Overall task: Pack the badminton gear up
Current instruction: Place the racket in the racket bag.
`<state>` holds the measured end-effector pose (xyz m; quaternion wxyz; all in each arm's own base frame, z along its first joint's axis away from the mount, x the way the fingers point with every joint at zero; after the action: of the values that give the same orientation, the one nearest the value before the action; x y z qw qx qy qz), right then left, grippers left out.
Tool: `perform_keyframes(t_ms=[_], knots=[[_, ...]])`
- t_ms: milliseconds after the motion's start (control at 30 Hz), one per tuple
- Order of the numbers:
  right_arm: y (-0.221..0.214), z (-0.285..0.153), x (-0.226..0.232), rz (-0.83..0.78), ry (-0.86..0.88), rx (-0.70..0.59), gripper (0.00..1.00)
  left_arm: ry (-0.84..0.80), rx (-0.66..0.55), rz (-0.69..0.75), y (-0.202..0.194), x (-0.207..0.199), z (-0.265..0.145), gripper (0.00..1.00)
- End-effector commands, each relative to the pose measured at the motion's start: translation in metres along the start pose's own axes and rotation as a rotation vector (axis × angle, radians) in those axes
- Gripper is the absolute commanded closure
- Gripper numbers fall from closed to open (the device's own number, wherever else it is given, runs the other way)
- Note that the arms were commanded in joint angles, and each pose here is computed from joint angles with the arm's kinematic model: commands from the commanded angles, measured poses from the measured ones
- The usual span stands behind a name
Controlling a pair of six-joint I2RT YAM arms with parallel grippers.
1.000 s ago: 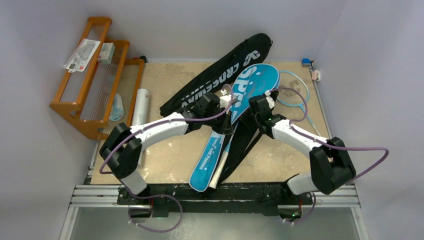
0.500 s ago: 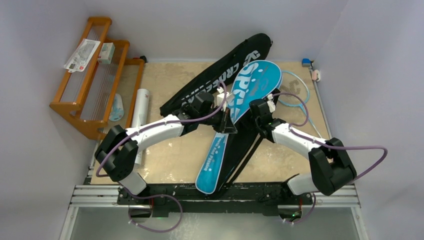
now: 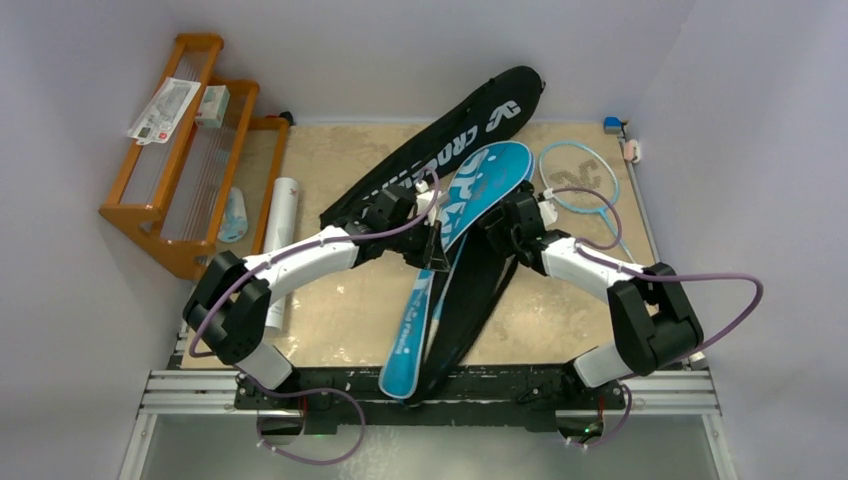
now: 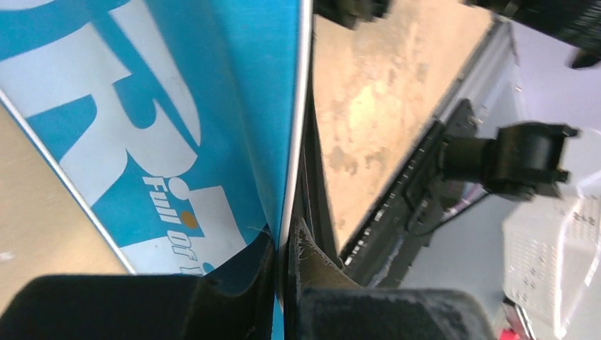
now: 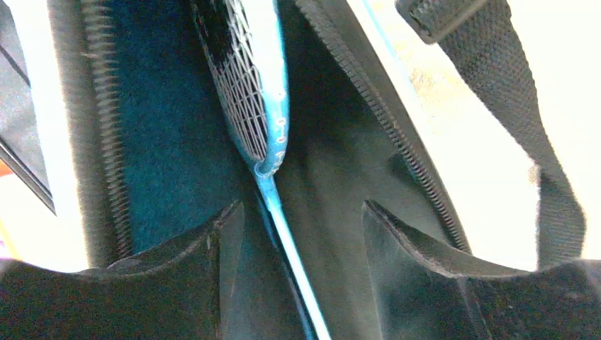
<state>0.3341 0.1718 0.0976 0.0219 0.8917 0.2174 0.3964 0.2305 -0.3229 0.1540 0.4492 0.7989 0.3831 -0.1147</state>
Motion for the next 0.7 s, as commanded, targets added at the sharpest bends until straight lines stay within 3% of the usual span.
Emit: perform_keyframes(t_ms=[0,167,333,533,667], knots=[[0.005,-0.009,0.016,-0.060,0.023,0.008,0.35,0.205,-0.062,0.056,0.017,0.025,-0.018,1.00],[0.001,-0.009,0.034,-0.406,0.169,0.106,0.34,0.472,-0.100,0.060,0.031,0.059,-0.035,1.00],[0.002,-0.009,0.024,-0.590,0.194,0.213,0.31,0.639,-0.098,0.069,0.037,0.082,-0.043,1.00],[0.068,-0.026,0.005,-0.570,0.168,0.014,0.13,0.659,-0.075,0.067,0.024,0.095,-0.032,1.00],[0.122,-0.032,-0.010,-0.483,-0.012,-0.178,0.03,0.601,-0.065,0.059,0.019,0.094,-0.018,1.00]])
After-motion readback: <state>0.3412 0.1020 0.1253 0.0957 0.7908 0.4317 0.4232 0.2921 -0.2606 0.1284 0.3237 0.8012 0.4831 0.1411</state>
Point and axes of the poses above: each gripper's point midway between its finger pads, its own z axis out along the fingers, its own x axis along the line the jaws close on, y = z × x, the point moved 3 cm from there along -z, back along the fingers, and after that the axes turned 10 degrees about z, right-handed, at the moved point
